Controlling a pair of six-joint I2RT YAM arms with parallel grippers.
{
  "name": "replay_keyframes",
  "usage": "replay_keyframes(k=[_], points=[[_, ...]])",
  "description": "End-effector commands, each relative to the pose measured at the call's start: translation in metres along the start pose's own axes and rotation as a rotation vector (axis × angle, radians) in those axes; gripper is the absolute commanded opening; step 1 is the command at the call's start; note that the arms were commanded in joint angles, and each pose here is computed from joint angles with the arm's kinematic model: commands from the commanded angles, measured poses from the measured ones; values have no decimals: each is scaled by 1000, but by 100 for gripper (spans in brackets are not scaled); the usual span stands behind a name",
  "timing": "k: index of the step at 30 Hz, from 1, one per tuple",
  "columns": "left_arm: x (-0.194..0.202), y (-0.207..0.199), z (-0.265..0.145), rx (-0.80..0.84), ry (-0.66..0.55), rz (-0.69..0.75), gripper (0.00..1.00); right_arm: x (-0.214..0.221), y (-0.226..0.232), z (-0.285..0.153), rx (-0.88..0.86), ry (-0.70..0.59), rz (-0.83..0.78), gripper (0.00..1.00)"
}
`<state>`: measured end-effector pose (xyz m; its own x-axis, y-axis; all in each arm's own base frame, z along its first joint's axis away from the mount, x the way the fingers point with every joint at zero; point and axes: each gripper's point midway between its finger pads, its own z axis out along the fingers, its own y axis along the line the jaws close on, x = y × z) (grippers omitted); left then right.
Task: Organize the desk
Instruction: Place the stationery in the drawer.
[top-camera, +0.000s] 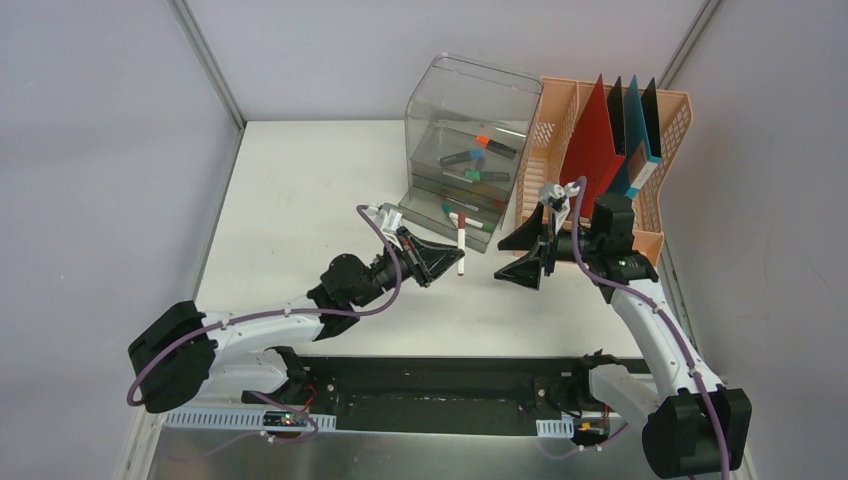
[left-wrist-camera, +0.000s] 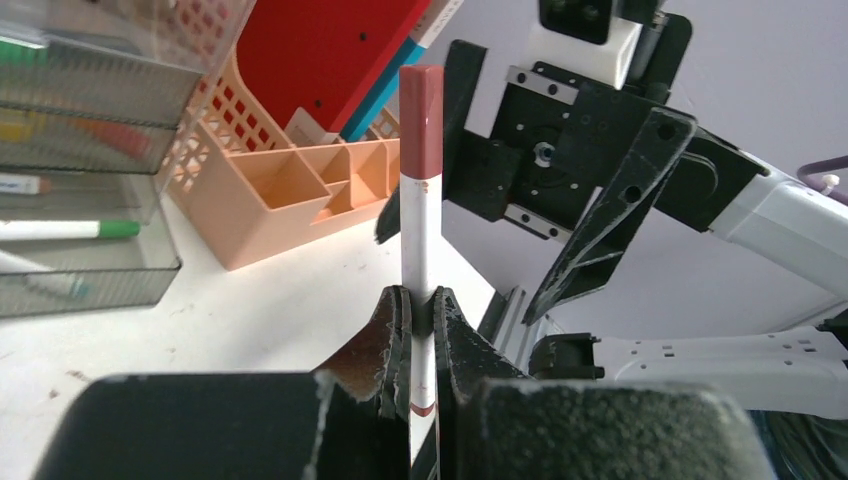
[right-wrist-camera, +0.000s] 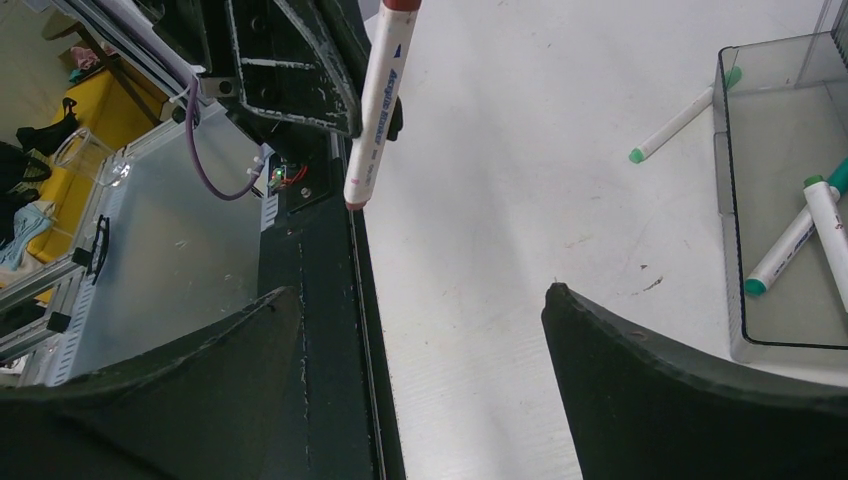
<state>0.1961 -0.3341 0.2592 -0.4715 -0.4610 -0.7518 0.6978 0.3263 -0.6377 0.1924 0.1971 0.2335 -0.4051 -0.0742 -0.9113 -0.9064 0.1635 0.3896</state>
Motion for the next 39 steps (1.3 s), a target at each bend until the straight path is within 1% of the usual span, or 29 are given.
replay_keyframes(k=[1, 10, 16, 22, 26, 33, 36, 37, 39], points=[[-33, -37, 21, 98, -148, 51, 0, -5, 5, 1, -37, -14, -35, 94], [-17, -55, 47, 138, -164, 72, 0, -5, 4, 2, -28, -13, -32, 89], [-9, -58, 61, 150, -174, 79, 0, -6, 5, 2, -30, -15, -38, 82], [0, -59, 73, 167, -166, 74, 0, -7, 7, 2, -34, -16, -39, 70], [2, -60, 76, 176, -163, 75, 0, -8, 7, 3, -36, -16, -41, 55], [3, -61, 75, 178, -154, 77, 0, -10, 6, 3, -31, -16, -42, 17], [4, -61, 75, 174, -148, 79, 0, -10, 7, 2, -35, -15, -44, 4], [3, -60, 74, 170, -147, 79, 2, -10, 7, 2, -38, -14, -46, 1], [3, -60, 73, 164, -146, 79, 11, -9, 8, 2, -44, -11, -50, 0]])
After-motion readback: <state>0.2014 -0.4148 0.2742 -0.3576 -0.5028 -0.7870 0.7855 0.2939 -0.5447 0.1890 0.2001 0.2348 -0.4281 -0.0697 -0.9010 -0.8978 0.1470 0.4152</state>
